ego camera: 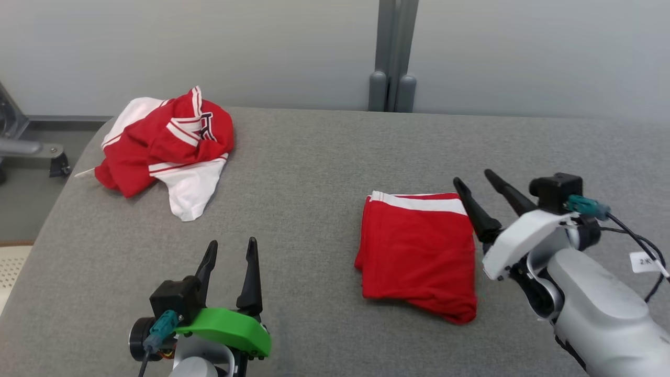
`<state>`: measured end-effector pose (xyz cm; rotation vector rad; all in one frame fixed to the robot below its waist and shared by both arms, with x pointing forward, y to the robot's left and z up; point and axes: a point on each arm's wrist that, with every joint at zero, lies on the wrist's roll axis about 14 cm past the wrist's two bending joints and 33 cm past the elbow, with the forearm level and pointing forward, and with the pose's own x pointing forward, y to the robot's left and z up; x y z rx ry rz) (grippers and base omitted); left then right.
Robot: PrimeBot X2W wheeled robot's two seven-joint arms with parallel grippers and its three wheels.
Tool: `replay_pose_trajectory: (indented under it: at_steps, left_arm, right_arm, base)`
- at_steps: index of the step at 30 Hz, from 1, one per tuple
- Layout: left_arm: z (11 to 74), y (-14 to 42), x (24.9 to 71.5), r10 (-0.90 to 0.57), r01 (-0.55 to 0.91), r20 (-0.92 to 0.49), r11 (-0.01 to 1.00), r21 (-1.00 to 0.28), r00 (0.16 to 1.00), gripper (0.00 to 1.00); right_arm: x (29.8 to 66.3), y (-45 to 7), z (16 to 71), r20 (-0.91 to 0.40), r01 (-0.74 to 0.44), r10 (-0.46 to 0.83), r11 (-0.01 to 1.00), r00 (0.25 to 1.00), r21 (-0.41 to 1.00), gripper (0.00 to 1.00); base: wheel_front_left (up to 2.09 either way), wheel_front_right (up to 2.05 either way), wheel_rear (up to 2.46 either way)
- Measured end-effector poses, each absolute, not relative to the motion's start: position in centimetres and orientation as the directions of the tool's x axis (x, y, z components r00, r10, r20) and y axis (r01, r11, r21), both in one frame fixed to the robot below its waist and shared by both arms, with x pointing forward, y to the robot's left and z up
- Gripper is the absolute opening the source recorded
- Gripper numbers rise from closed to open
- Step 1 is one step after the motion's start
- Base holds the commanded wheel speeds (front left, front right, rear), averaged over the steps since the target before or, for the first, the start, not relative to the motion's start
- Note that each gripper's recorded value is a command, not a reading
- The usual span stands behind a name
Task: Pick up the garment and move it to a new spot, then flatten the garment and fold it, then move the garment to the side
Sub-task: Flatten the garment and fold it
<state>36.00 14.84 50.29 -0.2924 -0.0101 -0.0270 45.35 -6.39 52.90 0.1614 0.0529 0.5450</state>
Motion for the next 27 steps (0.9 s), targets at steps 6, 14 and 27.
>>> replay_pose_trajectory:
  at_steps: [6,14,27]
  left_arm:
    - [50.5,12.9,36.5,-0.079,0.084,0.027,0.952,-0.294,0.997,1.0]
    - [50.2,11.8,36.0,-0.107,0.11,0.027,0.95,-0.293,0.994,1.0]
    - [48.9,11.6,35.1,-0.119,0.115,0.001,0.956,-0.269,0.993,1.0]
  right_arm:
    - [43.2,-12.5,53.2,0.079,-0.329,0.32,0.928,0.944,0.174,1.0]
    - [38.1,-15.1,51.3,0.092,-0.178,0.162,0.962,0.983,0.206,1.0]
    - [35.6,-16.5,51.3,0.094,-0.11,0.097,0.984,0.991,0.142,1.0]
  base:
    - [0.0,0.0,0.0]
    - [0.0,0.0,0.0]
    - [0.0,0.0,0.0]
